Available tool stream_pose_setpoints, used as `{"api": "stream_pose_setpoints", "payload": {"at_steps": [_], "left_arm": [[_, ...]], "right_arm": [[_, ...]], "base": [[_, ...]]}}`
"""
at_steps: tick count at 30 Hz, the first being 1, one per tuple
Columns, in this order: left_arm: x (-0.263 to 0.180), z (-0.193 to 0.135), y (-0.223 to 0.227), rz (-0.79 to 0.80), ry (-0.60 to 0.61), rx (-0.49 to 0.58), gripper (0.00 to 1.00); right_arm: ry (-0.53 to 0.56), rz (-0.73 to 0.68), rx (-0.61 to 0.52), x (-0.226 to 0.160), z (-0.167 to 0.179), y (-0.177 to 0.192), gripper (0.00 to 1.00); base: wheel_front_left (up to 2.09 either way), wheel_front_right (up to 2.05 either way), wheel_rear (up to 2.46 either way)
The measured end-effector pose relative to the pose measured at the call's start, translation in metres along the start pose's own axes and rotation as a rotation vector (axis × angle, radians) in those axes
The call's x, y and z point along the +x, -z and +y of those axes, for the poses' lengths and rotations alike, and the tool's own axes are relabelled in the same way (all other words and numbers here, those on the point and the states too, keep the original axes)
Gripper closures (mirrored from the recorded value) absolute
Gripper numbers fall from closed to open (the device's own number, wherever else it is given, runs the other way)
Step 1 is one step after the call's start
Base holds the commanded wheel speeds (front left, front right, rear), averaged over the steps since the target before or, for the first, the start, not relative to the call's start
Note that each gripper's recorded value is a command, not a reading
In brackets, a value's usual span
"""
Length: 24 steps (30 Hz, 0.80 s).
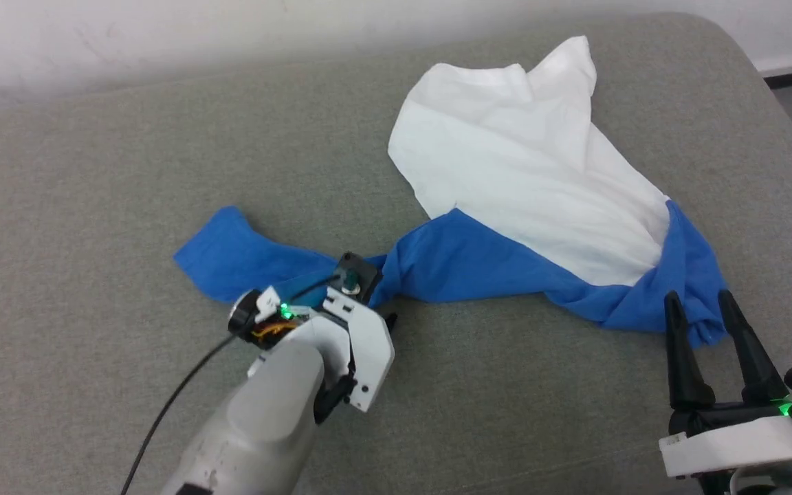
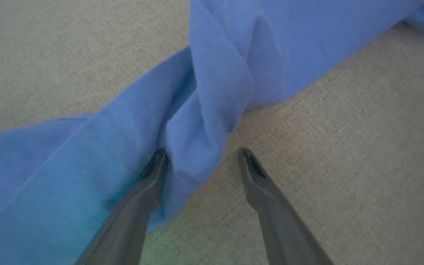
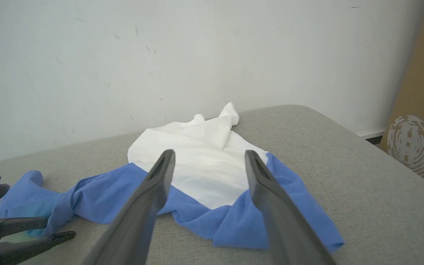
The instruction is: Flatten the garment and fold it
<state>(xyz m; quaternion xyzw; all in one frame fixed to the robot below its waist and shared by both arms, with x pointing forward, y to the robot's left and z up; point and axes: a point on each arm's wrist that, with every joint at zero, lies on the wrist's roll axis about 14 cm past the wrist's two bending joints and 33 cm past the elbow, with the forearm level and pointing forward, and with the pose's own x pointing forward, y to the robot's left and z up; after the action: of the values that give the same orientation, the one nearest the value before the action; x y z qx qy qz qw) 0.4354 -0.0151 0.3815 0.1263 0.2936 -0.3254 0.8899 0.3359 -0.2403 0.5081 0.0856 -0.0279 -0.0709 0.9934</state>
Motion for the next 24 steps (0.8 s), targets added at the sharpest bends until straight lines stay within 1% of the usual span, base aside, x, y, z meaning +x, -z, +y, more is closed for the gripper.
{"api": "stream_pose_setpoints", "payload": {"at_steps": [3, 4, 6, 7, 11, 17, 22, 24], "left_arm": [[0.009, 0.000, 0.003, 0.109, 0.023, 0.018, 0.00], [0.011, -0.001, 0.004, 0.141, 0.030, 0.023, 0.20], [0.013, -0.004, 0.004, 0.182, 0.050, 0.020, 0.94], [0.014, -0.005, 0.003, 0.189, 0.056, 0.016, 1.00], [0.011, -0.005, -0.003, 0.154, 0.067, -0.008, 1.00], [-0.007, 0.003, -0.019, 0.016, 0.060, -0.016, 1.00], [-0.045, 0.041, -0.047, -0.121, -0.024, -0.008, 1.00], [-0.066, 0.057, -0.053, -0.165, -0.080, -0.032, 1.00]], "right_arm": [[0.019, 0.012, 0.004, -0.001, -0.005, 0.005, 0.00], [0.023, 0.018, 0.004, -0.002, -0.006, 0.007, 0.00], [0.028, 0.023, 0.006, -0.002, -0.008, 0.009, 0.00], [0.029, 0.026, 0.010, -0.002, -0.008, 0.010, 0.00], [0.029, 0.025, 0.028, 0.000, -0.007, 0.012, 0.00], [0.017, 0.024, 0.051, 0.002, -0.004, 0.013, 0.00], [-0.012, 0.024, 0.066, 0.003, 0.005, 0.014, 0.00], [-0.025, 0.024, 0.070, 0.003, 0.009, 0.014, 0.00]], "base": [[0.00, 0.00, 0.00], [0.00, 0.00, 0.00], [0.00, 0.00, 0.00], [0.00, 0.00, 0.00], [0.00, 0.00, 0.00], [0.00, 0.00, 0.00], [0.00, 0.00, 0.00], [0.00, 0.00, 0.00]]}}
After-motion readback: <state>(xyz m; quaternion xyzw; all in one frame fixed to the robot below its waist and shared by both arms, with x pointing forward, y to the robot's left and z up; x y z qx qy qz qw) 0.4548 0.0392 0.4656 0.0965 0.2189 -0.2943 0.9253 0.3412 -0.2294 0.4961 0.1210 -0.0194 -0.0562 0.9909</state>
